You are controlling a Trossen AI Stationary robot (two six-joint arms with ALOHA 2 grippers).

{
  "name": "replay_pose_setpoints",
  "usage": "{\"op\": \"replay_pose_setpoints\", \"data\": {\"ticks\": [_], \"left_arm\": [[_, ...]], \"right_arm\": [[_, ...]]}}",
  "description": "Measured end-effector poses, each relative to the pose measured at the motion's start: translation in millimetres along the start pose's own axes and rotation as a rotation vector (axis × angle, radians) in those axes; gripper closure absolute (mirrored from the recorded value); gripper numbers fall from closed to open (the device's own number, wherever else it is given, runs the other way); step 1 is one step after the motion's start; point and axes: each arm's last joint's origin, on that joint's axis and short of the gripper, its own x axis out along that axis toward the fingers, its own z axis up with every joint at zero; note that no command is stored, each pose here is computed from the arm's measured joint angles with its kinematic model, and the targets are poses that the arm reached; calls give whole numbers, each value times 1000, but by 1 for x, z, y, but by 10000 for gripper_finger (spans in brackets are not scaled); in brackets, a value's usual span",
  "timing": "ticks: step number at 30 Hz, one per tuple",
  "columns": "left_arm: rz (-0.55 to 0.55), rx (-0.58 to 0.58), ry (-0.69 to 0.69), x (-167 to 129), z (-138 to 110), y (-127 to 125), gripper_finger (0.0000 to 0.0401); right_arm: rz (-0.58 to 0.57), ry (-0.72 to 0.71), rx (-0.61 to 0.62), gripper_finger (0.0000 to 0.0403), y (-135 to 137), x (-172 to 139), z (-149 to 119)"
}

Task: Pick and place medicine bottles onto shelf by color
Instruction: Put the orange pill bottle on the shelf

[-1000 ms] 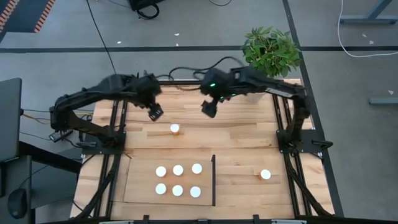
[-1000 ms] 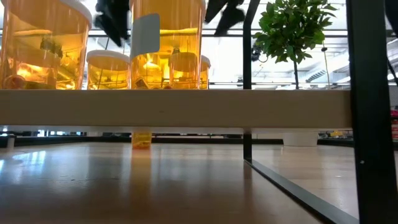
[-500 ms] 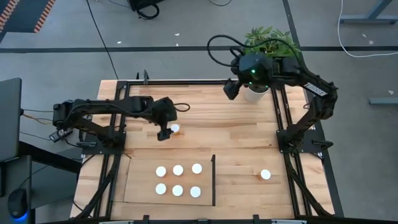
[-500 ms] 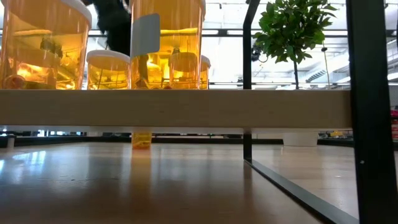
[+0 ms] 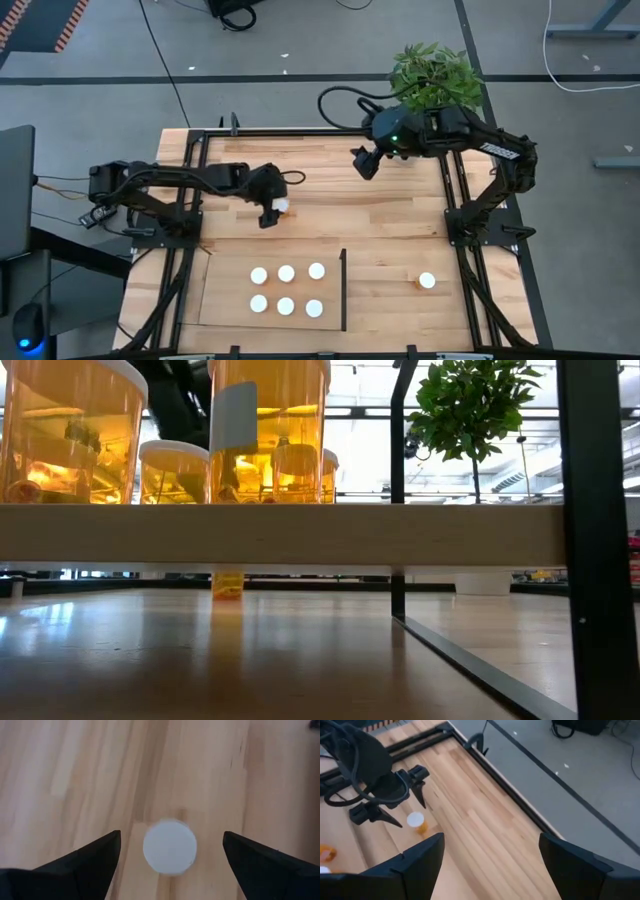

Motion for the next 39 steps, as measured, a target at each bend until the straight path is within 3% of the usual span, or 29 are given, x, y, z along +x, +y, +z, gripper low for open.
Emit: {"op": "replay_pose_setpoints", "data": {"ticks": [12, 22, 39], "left_arm": [[-19, 12, 110, 43, -5, 0, 44], [-20, 10, 129, 47, -7, 0, 52], [-32, -55, 127, 46, -6, -1, 155]], "right_arm": [[-6, 58, 62, 70, 3, 12, -8], [-7, 58, 91, 70, 2, 11, -9], [-7, 58, 84, 70, 2, 11, -9]]}}
